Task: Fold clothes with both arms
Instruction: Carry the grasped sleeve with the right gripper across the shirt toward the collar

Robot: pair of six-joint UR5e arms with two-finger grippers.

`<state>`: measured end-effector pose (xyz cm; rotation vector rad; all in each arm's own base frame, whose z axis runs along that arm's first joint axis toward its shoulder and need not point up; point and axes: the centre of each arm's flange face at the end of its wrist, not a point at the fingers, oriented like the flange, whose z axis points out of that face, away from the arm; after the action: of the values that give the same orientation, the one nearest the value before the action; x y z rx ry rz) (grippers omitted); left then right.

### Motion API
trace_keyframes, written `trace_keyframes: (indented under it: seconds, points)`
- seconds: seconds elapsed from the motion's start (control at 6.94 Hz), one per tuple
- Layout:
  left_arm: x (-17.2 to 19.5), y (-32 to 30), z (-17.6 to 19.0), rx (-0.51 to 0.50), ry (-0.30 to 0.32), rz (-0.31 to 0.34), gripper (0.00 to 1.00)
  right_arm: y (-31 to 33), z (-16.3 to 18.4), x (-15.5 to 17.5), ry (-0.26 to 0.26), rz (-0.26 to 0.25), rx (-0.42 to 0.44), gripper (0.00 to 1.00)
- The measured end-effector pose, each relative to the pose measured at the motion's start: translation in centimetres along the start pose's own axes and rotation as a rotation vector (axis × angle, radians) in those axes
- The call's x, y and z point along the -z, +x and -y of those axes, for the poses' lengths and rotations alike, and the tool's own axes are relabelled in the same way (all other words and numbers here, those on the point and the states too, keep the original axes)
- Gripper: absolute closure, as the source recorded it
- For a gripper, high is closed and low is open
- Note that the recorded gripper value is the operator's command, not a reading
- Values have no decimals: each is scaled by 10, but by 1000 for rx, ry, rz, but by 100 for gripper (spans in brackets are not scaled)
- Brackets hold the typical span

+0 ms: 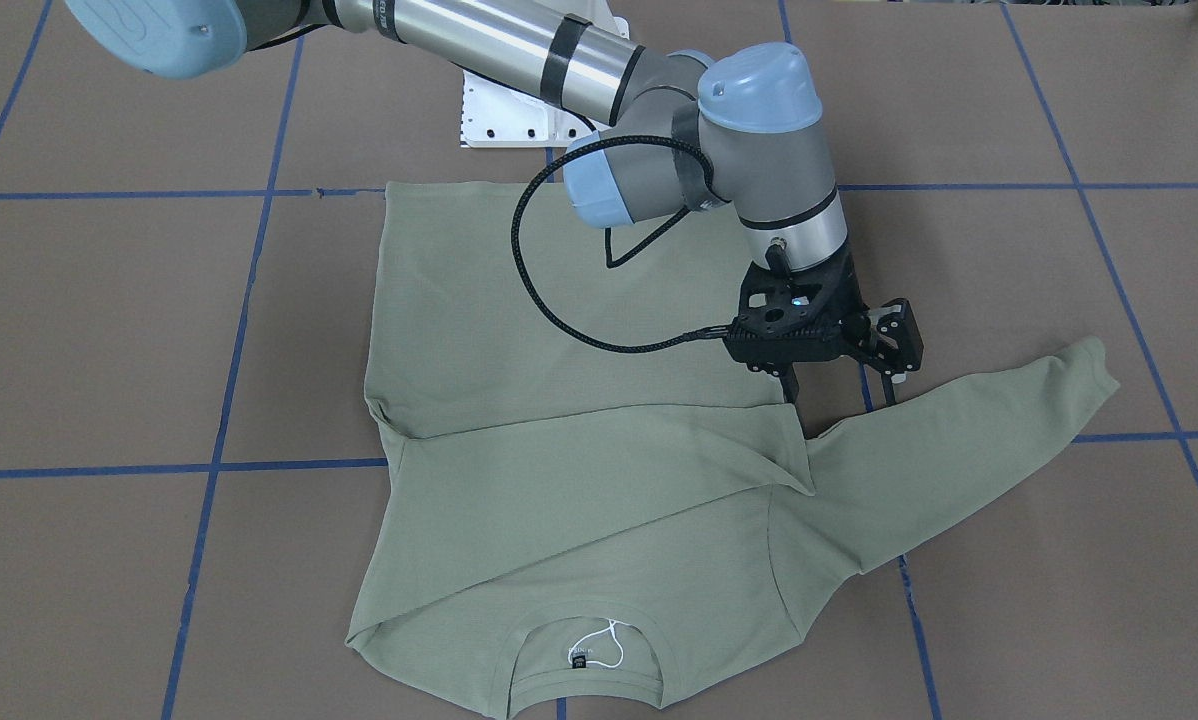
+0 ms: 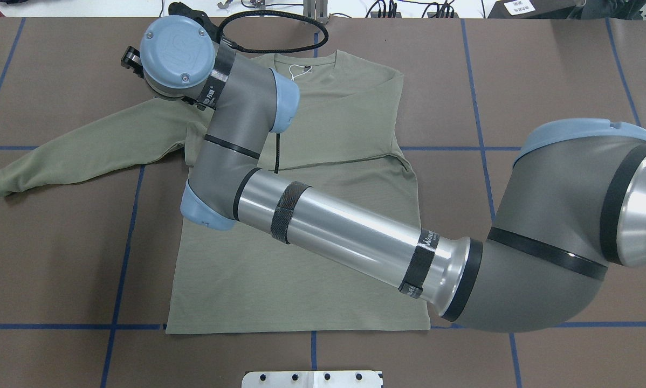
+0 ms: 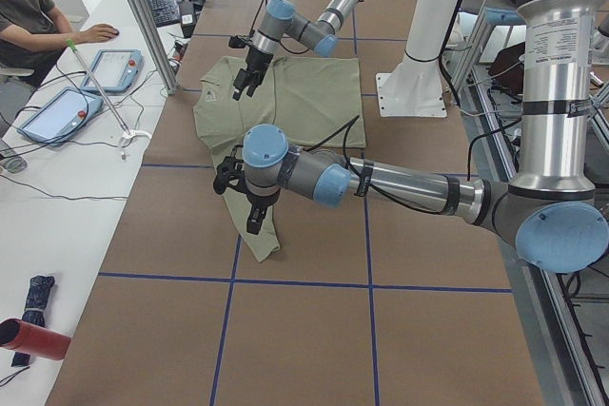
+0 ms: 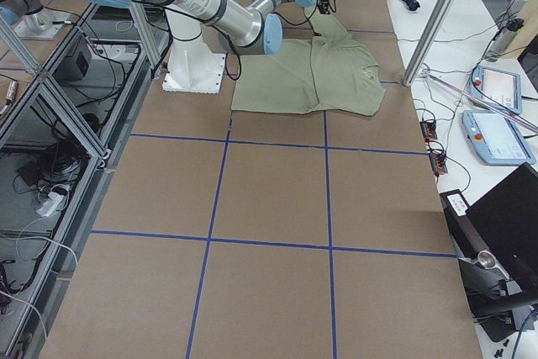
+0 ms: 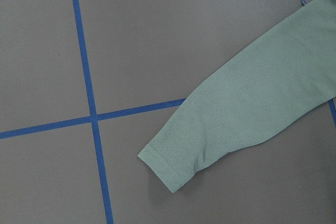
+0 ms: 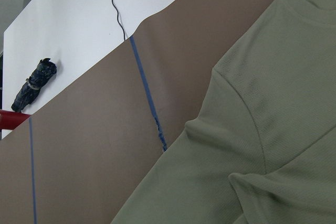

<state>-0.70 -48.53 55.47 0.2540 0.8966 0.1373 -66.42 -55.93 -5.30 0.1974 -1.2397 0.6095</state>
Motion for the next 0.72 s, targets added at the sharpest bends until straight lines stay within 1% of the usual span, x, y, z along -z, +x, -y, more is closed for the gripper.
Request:
trace_keyframes:
  seconds: [0.14,0.29,0.43,0.58,0.72]
  points:
    - [-21,-20,1,14,-4,-3,0,16,20,15,22,-47,-26,1]
    - [-44,-40,7,68,-15,-11,0,45,40,30,29,-73,-43,1]
    - [-71,-48,15,117,-37,-24,0,82,56,44,26,-83,-53,1]
    - [-101,-50,14,130,-66,-37,0,124,77,62,17,-82,-63,1]
    - [-122,-55,8,142,-83,-43,0,166,101,83,2,-79,-74,1]
